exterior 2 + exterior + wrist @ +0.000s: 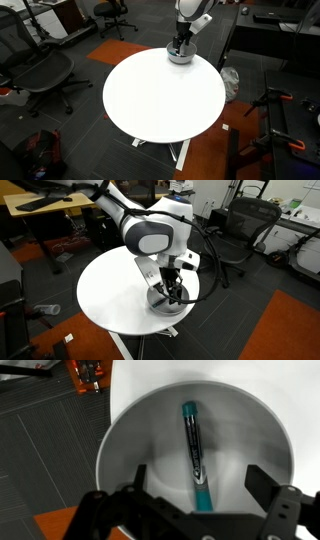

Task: Remove the marker from the bowl and put it on the table

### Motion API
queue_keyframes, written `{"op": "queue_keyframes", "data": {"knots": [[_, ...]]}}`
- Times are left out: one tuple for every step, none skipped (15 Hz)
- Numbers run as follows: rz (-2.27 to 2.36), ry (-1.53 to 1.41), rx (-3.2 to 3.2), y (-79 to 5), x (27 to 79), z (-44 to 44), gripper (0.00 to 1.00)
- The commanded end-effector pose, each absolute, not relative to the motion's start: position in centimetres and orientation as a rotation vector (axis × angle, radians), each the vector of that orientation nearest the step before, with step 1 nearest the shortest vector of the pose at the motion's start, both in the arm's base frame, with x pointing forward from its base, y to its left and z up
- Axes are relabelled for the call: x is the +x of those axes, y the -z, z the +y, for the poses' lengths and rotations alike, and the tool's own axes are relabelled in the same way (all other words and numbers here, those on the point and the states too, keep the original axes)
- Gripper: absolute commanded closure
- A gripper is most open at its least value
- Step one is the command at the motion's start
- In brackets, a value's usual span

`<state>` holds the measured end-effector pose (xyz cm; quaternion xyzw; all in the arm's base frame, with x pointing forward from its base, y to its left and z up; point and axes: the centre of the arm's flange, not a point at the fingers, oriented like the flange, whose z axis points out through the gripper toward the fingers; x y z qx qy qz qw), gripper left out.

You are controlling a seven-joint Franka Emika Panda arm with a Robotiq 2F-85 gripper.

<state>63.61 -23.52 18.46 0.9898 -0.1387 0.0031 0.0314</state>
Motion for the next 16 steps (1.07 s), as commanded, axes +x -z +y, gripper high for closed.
{"op": "queue_keyframes", "data": {"knots": [[-0.430, -0.020, 3.072, -17.7, 65.1, -24.0, 0.00], [-0.429, -0.019, 3.072, -17.5, 65.2, -24.0, 0.00], [-0.430, -0.018, 3.071, -17.3, 65.4, -24.0, 0.00], [-0.430, -0.017, 3.070, -17.1, 65.5, -24.0, 0.00], [-0.432, -0.016, 3.068, -17.0, 65.6, -24.1, 0.00], [-0.433, -0.015, 3.069, -16.8, 65.7, -24.1, 0.00], [-0.432, -0.013, 3.069, -16.6, 65.8, -24.1, 0.00], [-0.432, -0.009, 3.067, -16.4, 65.9, -24.0, 0.00], [-0.431, -0.007, 3.068, -16.3, 66.0, -24.0, 0.00], [-0.430, -0.004, 3.068, -16.1, 66.1, -24.0, 0.00], [-0.429, -0.001, 3.068, -15.9, 66.1, -24.0, 0.00], [-0.429, 0.006, 3.069, -15.7, 66.2, -23.9, 0.00], [-0.428, 0.008, 3.070, -15.5, 66.3, -23.9, 0.00], [-0.427, 0.009, 3.069, -15.4, 66.4, -23.9, 0.25], [-0.427, 0.009, 3.069, -15.3, 66.6, -23.9, 0.26], [-0.426, 0.009, 3.070, -15.3, 66.6, -24.0, 0.34]]}}
